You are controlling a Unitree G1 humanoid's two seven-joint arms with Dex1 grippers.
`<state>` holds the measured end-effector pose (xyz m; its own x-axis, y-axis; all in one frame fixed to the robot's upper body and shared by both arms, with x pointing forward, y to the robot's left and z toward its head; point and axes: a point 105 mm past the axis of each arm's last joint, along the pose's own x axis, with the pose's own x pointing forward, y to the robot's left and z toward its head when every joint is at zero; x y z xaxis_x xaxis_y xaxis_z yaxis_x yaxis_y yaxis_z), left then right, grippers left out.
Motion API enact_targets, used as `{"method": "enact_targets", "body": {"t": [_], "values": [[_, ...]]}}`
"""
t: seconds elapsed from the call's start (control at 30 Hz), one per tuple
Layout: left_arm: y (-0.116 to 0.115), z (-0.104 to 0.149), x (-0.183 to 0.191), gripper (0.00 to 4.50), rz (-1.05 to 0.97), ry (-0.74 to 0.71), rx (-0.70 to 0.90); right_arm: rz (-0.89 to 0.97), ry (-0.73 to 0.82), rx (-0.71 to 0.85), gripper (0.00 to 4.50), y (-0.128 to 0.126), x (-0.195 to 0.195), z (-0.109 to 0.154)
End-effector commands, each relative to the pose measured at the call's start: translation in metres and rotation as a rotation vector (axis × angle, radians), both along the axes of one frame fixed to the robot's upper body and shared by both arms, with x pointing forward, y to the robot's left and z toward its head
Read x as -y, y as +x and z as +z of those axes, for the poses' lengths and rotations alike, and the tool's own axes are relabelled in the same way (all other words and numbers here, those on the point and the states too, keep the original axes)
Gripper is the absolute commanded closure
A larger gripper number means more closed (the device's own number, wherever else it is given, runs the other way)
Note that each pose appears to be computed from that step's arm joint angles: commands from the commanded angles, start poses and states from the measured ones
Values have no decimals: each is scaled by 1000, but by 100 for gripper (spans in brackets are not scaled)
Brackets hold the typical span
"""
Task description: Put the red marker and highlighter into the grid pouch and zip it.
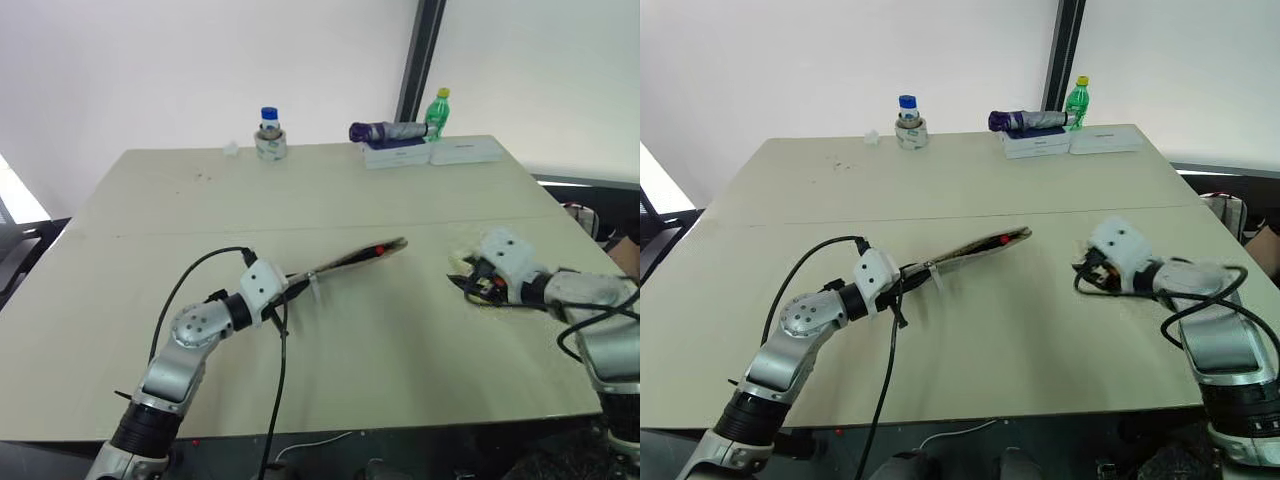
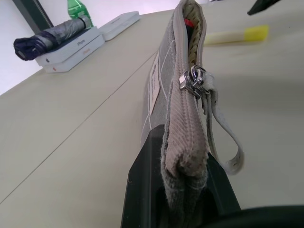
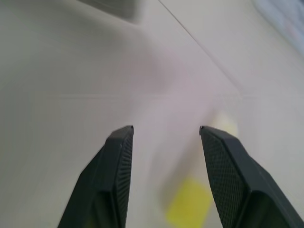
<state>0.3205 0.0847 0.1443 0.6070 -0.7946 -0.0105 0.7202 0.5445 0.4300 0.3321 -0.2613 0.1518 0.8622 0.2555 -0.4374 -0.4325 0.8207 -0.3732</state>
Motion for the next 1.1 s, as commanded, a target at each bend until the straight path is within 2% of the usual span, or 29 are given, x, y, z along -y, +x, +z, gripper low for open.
{"method": "enact_targets", "body": {"t": [0.03, 0.07, 0.1, 0.3, 0.4, 0.5, 0.67, 0.7, 0.8, 0.87, 0.93, 1.0, 1.1], "values": [[-3, 10, 8, 450, -18, -3, 61, -144, 66, 37, 94, 8, 14, 4], [-3, 10, 10, 450, -19, 2, 66, -184, 97, 27, 36, 10, 16, 0], [-3, 10, 11, 450, -18, 4, 72, -225, 129, 13, 5, 14, 17, -7], [-2, 12, 12, 450, 1, 15, 113, -331, 165, -17, 5, 27, 23, -26], [-1, 13, 11, 450, 17, 12, 122, -433, 184, -20, 5, 31, 38, -32], [0, 14, 8, 450, 33, 10, 128, -486, 211, -22, 91, 31, 48, -33], [3, 13, 2, 450, 60, 19, 132, -472, 246, -3, 338, 32, 47, -21], [4, 13, 1, 450, 66, 20, 134, -445, 232, 5, 361, 31, 44, -17], [7, 13, -2, 450, 82, 26, 142, -305, 111, 42, 359, 27, 30, -3], [11, 13, -5, 450, 94, 40, 151, -35, -160, 136, 359, 15, 7, 22], [14, 13, -8, 450, 97, 53, 157, 152, -304, 180, 359, 2, -10, 36], [17, 12, -12, 450, 102, 59, 156, 296, -357, 205, 359, -13, -25, 51], [19, 10, -15, 450, 90, 81, 157, 388, -375, 242, 359, -22, -40, 67]]}}
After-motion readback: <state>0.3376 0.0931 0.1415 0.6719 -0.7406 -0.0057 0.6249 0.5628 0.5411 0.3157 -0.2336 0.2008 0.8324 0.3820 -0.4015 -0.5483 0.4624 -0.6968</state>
